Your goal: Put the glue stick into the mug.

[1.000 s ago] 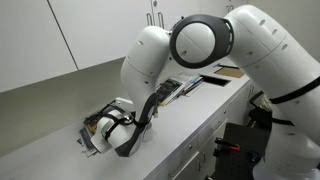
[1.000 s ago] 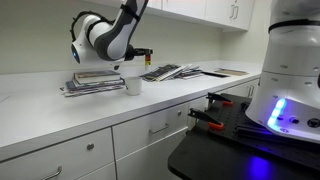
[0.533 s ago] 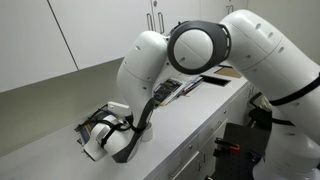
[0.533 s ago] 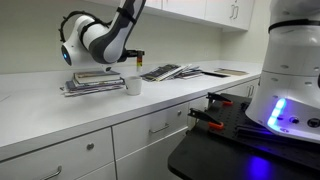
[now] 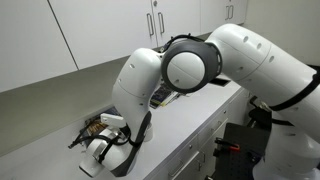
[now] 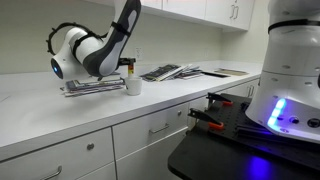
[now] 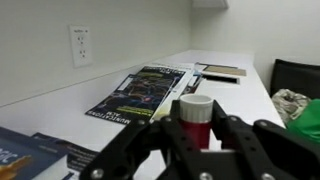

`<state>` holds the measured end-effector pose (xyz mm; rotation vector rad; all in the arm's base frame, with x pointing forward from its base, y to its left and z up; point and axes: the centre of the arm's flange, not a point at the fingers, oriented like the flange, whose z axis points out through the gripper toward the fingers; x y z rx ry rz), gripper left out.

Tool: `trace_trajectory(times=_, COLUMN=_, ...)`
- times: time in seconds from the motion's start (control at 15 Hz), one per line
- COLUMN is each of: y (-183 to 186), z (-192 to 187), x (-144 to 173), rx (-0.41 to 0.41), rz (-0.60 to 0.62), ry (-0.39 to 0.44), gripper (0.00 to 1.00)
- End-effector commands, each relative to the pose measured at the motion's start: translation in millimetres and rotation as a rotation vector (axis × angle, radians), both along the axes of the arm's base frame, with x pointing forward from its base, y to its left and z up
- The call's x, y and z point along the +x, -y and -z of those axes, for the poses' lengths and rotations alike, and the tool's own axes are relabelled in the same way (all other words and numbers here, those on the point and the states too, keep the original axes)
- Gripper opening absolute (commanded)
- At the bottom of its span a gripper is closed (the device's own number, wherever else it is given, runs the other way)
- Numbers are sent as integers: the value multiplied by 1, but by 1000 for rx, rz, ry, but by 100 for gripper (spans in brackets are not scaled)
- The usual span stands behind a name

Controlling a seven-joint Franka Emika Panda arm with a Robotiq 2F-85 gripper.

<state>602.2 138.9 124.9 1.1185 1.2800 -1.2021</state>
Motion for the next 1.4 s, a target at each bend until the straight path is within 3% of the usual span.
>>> trace_trajectory(times=0.0, y=-4, z=15, x=5, rx=-6, rz=-7, ry=-43, gripper=9)
trace_trajectory(times=0.2, y=-4, z=23, x=3, rx=-19, rz=1, ry=-46, gripper=9)
trace_trajectory(times=0.27, y=-3, z=23, x=3, rx=-17, rz=3, ry=-50, gripper=59)
trace_trajectory(times=0.33, y=-3, z=23, x=2, rx=-13, rz=-3, ry=-51, gripper=59)
trace_trajectory(times=0.67, y=-7, z=-2, x=-1, rx=-2, rz=-11, ry=-30, gripper=95)
trace_trajectory(times=0.73, y=-9, z=-10, x=-1, rx=-4, rz=-13, ry=-22, gripper=100)
trace_trajectory(times=1.33, y=-15, z=-63, x=-8, rx=22, rz=-30, ry=-10, gripper=100)
